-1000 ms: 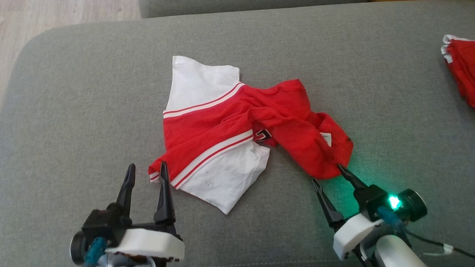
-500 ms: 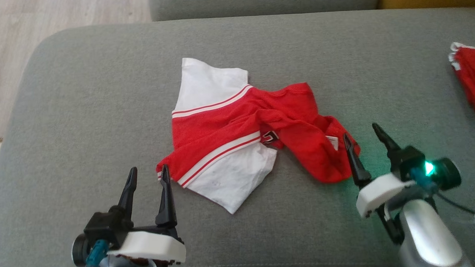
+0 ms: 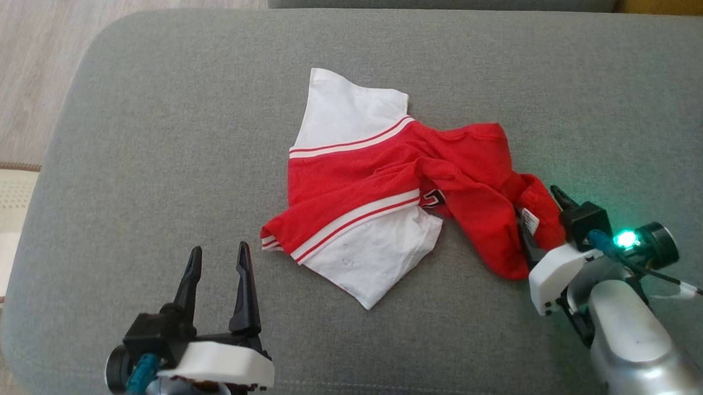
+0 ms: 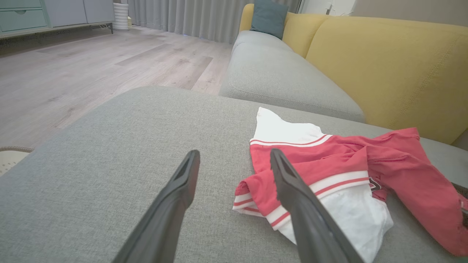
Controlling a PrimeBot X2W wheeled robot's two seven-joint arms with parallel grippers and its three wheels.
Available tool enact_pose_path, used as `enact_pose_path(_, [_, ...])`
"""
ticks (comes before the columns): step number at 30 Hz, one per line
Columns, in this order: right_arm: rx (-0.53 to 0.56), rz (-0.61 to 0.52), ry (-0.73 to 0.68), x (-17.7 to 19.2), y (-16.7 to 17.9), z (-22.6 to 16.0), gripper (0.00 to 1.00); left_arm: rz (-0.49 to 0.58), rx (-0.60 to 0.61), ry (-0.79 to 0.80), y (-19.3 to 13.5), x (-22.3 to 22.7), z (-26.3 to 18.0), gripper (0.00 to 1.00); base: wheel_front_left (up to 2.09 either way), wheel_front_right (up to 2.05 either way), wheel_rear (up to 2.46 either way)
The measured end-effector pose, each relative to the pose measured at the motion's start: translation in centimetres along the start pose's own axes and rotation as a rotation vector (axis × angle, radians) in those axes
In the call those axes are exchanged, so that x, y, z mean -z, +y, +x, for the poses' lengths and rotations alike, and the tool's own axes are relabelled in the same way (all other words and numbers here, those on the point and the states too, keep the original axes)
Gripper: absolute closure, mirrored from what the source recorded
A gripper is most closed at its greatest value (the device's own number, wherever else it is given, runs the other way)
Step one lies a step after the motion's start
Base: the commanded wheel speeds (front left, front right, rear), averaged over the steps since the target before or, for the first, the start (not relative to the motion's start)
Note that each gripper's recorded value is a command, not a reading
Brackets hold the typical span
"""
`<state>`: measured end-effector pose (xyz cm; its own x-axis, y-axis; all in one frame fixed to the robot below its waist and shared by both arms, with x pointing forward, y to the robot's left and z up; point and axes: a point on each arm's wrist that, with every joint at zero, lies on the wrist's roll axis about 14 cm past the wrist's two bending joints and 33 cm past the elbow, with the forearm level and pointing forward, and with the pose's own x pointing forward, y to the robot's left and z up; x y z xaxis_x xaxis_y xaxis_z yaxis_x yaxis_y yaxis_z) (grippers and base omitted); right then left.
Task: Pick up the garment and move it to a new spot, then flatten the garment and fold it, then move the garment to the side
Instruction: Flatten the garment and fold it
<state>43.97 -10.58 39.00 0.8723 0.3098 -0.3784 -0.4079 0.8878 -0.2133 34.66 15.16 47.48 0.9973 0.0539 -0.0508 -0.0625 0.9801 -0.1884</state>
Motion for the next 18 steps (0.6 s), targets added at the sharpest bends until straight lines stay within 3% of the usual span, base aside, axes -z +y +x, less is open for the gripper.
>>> enact_pose_path(8, [-0.057, -0.062, 0.008, 0.3, 1.4, 0.6, 0.00, 0.001, -0.004, 0.007, 0.1, 0.2, 0.1, 0.00, 0.00, 0.00, 0.00])
enact_pose_path(18, [-0.051, -0.111, -0.033, -0.7, 1.1, 0.9, 0.00, -0.001, 0.002, 0.013, -0.1, 0.4, 0.3, 0.00, 0.00, 0.00, 0.00])
